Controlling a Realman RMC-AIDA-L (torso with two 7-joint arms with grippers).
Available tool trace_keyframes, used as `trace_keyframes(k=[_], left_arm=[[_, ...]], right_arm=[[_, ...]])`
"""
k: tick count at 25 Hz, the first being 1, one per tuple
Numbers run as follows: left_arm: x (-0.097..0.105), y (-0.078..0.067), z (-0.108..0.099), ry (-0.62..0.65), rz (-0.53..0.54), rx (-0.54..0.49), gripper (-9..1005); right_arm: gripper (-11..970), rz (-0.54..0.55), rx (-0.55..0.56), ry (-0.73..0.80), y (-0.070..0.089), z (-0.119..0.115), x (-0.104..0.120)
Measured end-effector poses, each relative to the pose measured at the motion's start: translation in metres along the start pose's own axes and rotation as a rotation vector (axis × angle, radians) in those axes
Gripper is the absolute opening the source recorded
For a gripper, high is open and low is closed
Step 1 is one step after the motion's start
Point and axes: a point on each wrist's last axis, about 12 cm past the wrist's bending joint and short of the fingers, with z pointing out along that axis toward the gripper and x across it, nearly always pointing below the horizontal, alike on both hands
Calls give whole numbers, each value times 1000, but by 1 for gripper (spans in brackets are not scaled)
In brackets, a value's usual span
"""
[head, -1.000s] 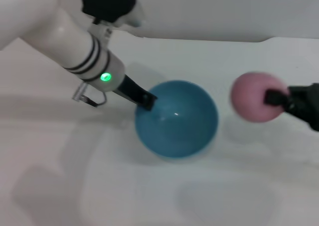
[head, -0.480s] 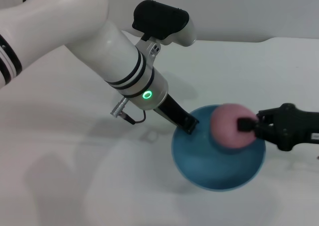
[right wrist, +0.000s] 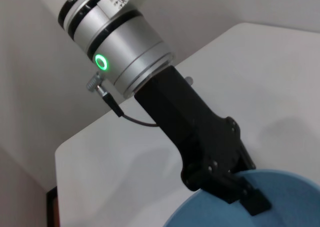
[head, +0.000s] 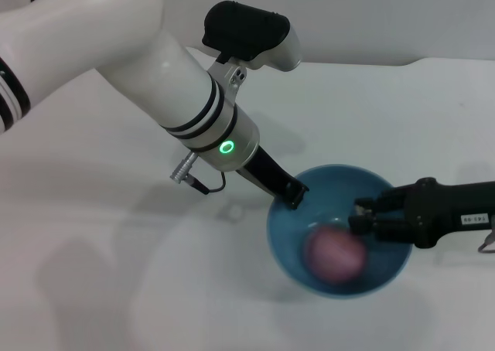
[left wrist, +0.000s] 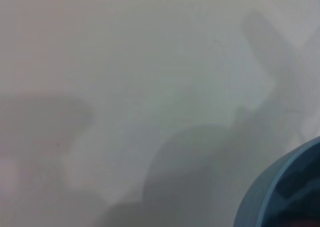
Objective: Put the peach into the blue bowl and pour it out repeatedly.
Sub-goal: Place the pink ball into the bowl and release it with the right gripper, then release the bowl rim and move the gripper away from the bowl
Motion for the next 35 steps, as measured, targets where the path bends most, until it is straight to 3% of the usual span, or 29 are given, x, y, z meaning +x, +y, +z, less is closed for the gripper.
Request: trace_keyframes(k=[1, 4, 8, 11, 15, 19, 23, 35], left_arm=[[0, 0, 0, 0, 1, -1, 0], [-1, 0, 0, -1, 4, -3, -1], [-2, 0, 0, -6, 5, -5, -1], [-3, -1, 2, -12, 16, -9, -1], [1, -1, 9, -3, 21, -17, 0], [5, 2, 15, 0, 11, -30, 1], [7, 6, 18, -1, -9, -36, 22], [13, 13, 20, 21, -32, -44, 141]], right_arm=[[229, -5, 4, -2, 0, -1, -1], [376, -20, 6, -8, 1, -5, -4], [377, -30, 0, -49, 3, -9, -10], [377, -16, 22, -194, 2, -24, -18], [379, 18, 127, -533, 0, -73, -16], [377, 41, 178, -614, -1, -90, -7], [377, 82, 205, -648, -1, -96, 5], [379, 93, 193, -652, 1, -88, 10]])
